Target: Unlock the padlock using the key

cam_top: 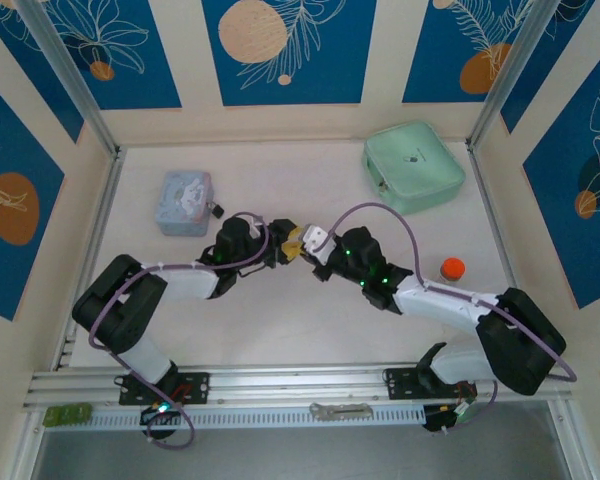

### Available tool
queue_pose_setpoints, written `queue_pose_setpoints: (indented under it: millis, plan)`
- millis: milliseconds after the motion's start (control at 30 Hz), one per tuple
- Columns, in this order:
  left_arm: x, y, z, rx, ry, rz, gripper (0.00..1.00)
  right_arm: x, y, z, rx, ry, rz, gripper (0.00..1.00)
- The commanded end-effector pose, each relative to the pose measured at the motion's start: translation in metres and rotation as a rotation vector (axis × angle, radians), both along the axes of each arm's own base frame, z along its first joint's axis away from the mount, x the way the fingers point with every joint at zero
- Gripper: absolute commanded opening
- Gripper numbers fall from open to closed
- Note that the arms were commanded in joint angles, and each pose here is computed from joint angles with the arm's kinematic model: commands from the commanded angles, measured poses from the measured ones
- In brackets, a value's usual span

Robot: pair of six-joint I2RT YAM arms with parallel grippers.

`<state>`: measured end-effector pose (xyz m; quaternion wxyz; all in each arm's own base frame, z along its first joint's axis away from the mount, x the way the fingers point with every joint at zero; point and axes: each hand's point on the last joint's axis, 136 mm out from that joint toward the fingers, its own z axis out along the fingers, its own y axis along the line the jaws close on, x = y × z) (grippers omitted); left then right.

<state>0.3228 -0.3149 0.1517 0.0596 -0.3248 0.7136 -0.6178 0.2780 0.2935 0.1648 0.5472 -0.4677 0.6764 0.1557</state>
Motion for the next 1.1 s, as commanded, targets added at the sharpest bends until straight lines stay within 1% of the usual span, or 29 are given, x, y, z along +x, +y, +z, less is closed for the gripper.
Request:
queue_pose_setpoints:
  millis: [0,133,167,267,533,633,667,800,1067]
  plan:
    - [0.001,0.0,0.007,-0.034,-0.016,0.016,0.45,0.006,0.004,0.005,-0.042,-0.156,-0.014,0.0]
    - [0.0,0.002,0.004,-0.03,-0.009,0.023,0.42,0.005,0.012,-0.002,-0.113,-0.231,-0.006,0.0]
    - [0.0,0.003,0.003,-0.028,-0.01,0.026,0.4,0.005,0.012,-0.002,-0.124,-0.258,-0.011,0.0]
    - [0.0,0.005,0.001,-0.019,-0.008,0.032,0.4,0.006,0.01,0.0,-0.137,-0.305,-0.035,0.0]
    - [0.0,0.014,-0.008,0.019,0.003,0.051,0.41,0.006,0.003,0.0,-0.156,-0.32,-0.046,0.0]
    - [0.002,0.015,-0.007,0.021,-0.001,0.052,0.4,0.005,0.002,-0.002,-0.157,-0.312,-0.046,0.0]
    - [0.002,0.015,-0.007,0.026,-0.004,0.052,0.36,0.005,0.002,-0.002,-0.154,-0.311,-0.044,0.0]
    - [0.004,0.017,-0.006,0.033,-0.015,0.056,0.16,0.001,0.003,-0.003,-0.147,-0.301,-0.031,0.0]
    - [0.004,0.022,-0.008,0.048,-0.015,0.066,0.01,-0.007,0.005,-0.002,-0.131,-0.279,-0.011,0.0]
